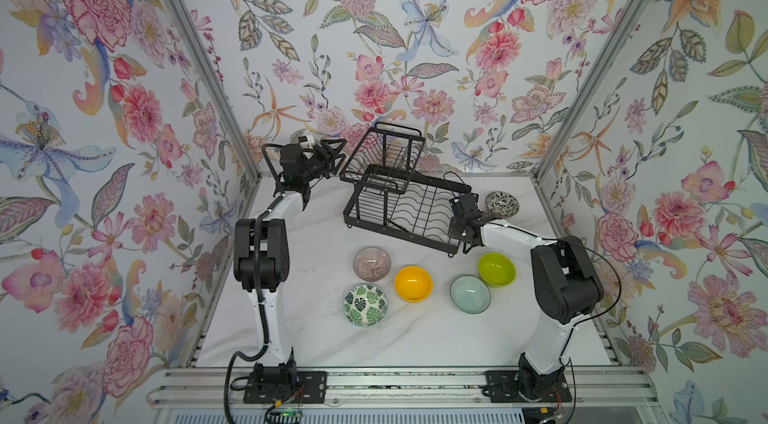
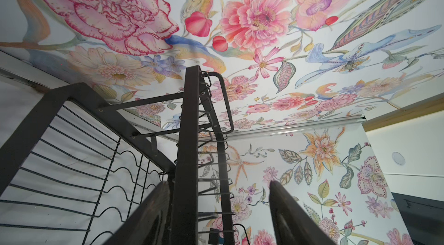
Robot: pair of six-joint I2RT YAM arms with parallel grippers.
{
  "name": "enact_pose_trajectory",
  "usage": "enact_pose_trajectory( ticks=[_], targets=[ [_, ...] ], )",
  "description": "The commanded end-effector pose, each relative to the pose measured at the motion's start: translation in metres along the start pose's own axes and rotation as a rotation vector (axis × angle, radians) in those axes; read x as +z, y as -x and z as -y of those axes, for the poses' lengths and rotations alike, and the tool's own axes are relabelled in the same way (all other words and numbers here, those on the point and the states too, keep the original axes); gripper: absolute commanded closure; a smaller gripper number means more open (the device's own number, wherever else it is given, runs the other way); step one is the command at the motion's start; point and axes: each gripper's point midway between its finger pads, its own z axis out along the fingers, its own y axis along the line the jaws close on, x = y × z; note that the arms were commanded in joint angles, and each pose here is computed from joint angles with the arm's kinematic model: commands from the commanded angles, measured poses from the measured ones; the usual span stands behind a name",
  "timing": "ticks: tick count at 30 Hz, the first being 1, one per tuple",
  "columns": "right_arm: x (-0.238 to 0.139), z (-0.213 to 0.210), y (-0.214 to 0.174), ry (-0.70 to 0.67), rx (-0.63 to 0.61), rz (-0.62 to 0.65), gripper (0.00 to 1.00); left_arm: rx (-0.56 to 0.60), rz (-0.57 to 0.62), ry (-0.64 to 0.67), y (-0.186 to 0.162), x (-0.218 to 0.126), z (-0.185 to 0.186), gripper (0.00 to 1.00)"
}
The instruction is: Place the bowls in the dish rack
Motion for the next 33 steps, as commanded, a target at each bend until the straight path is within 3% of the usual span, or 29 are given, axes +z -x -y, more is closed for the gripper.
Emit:
enact_pose_trajectory(
  ticks=[1, 11, 33],
  targets=[
    [-0.010, -0.011, -0.011, 0.061, -0.070, -0.042, 1.00, 0.004, -0.030, 0.041, -0.002, 0.003, -0.017, 0.31],
    [-0.008, -0.012, -0.008, 0.060, -0.067, -0.040, 1.00, 0.018, -0.113, 0.029, -0.030, 0.018, -0.016, 0.32],
    [-0.007, -0.013, -0.007, 0.059, -0.078, -0.043, 1.00, 0.087, -0.159, -0.172, -0.050, 0.021, 0.061, 0.51]
  ],
)
